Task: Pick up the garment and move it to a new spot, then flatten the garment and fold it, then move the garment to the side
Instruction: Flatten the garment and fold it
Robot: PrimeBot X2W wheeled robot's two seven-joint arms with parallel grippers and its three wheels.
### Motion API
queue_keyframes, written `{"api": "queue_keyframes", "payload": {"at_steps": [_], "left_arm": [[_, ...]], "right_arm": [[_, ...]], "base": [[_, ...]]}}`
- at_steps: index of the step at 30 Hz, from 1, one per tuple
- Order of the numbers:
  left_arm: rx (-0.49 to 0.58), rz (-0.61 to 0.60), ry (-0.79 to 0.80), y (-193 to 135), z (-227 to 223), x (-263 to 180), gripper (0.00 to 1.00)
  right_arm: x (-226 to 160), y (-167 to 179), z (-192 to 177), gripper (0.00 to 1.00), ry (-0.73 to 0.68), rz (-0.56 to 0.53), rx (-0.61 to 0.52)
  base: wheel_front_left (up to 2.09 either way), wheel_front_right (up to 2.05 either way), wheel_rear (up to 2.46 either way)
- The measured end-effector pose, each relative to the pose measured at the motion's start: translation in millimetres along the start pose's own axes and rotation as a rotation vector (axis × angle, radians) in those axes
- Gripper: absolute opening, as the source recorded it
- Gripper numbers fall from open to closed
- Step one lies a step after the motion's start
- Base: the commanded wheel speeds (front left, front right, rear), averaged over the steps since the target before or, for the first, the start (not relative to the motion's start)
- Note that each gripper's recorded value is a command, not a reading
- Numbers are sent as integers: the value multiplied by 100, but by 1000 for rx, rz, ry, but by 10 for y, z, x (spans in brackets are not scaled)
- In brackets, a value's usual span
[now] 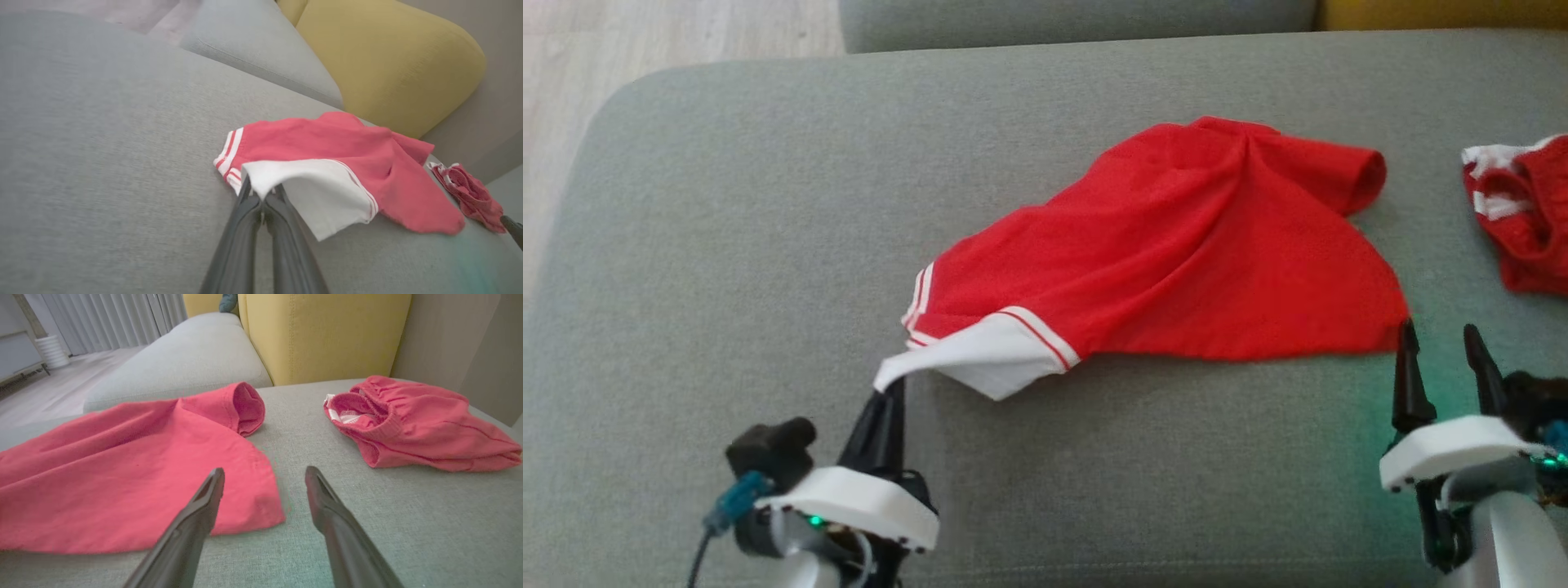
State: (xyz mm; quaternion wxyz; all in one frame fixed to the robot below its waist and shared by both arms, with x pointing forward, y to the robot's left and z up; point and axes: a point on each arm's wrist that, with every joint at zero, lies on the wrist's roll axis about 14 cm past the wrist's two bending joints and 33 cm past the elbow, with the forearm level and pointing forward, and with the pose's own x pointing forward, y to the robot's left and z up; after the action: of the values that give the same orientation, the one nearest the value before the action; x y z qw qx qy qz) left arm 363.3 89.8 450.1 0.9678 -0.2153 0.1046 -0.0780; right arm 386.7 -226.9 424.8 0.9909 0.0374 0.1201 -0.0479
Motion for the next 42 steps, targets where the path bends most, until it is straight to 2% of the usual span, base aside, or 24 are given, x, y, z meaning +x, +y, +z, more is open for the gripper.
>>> {"api": "queue_keyframes", "payload": {"at_steps": [8,16,17,18,19,22,25,26,27,31,36,42], "left_arm": [[-7,45,-13,139,42,-45,0],[-12,42,0,118,-18,-68,0],[-11,42,0,118,-17,-68,0],[-11,42,-1,117,-15,-68,0],[-11,41,-2,114,-13,-68,0],[-10,37,-4,102,-7,-66,0],[-9,32,-13,85,8,-63,0],[-8,29,-14,79,11,-62,0],[-8,27,-15,71,14,-60,0],[-5,20,-31,50,51,-59,0],[-3,5,-93,0,223,-58,0],[2,-80,-297,-238,869,-44,0]], "right_arm": [[40,87,-432,100,187,21,-19],[102,155,-585,100,257,36,-19],[107,163,-597,96,262,37,-16],[104,173,-612,70,268,40,-15],[94,181,-639,49,277,42,-13],[90,219,-668,29,289,49,13],[106,247,-658,19,287,52,41],[111,250,-655,13,286,51,45],[115,250,-647,0,282,51,46],[157,293,-536,0,229,61,58],[212,362,-191,0,80,81,85],[165,528,655,0,-209,147,99]], "base": [[0,0,0],[0,0,0],[0,0,0],[0,0,0],[0,0,0],[0,0,0],[0,0,0],[0,0,0],[0,0,0],[0,0,0],[0,0,0],[0,0,0]]}}
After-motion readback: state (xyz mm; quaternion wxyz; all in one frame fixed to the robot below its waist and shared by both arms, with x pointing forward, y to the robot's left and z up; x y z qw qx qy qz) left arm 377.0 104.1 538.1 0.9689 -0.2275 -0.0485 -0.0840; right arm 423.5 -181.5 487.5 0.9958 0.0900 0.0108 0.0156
